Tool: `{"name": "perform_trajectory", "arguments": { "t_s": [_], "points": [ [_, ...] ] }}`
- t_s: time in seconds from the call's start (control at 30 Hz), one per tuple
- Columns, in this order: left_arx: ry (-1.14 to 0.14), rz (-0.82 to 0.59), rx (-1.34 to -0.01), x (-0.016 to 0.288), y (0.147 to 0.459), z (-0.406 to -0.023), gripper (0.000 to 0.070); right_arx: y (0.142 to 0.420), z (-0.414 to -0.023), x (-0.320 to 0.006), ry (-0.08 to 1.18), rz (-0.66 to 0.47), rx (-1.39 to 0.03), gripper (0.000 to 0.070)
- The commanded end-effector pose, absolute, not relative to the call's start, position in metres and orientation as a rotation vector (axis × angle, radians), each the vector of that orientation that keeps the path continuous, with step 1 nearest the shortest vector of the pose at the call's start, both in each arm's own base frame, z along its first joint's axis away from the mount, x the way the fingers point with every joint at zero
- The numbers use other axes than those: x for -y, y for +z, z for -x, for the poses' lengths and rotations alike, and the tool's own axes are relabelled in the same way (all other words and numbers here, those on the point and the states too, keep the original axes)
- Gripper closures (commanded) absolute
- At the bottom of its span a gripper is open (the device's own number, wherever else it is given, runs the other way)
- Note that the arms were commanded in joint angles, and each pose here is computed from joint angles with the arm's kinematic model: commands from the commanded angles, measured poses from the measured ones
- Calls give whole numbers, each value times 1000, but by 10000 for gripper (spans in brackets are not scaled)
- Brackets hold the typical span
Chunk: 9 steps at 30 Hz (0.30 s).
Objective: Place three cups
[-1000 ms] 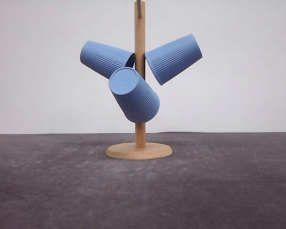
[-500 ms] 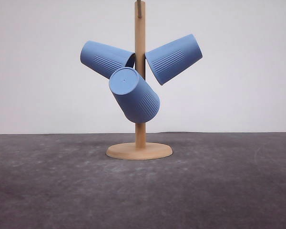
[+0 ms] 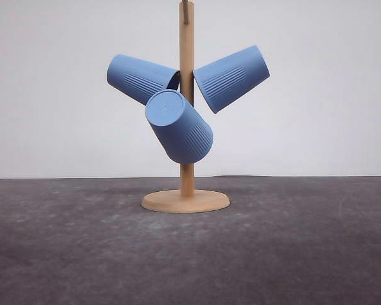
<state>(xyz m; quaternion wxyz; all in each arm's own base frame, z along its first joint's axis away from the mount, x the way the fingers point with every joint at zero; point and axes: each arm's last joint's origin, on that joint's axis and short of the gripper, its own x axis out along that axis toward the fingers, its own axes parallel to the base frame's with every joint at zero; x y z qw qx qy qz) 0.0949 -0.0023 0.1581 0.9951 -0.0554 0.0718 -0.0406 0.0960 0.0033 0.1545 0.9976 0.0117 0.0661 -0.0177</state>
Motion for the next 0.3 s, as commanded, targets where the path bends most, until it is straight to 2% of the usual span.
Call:
{"name": "perform_trajectory", "arguments": {
  "t_s": [0.0, 0.27],
  "points": [
    [-81, 104, -152, 2, 152, -96, 700, 154, -96, -3, -36, -39, -125, 687],
    [-81, 104, -152, 2, 152, -96, 700, 154, -96, -3, -36, -39, -125, 687]
  ]
}}
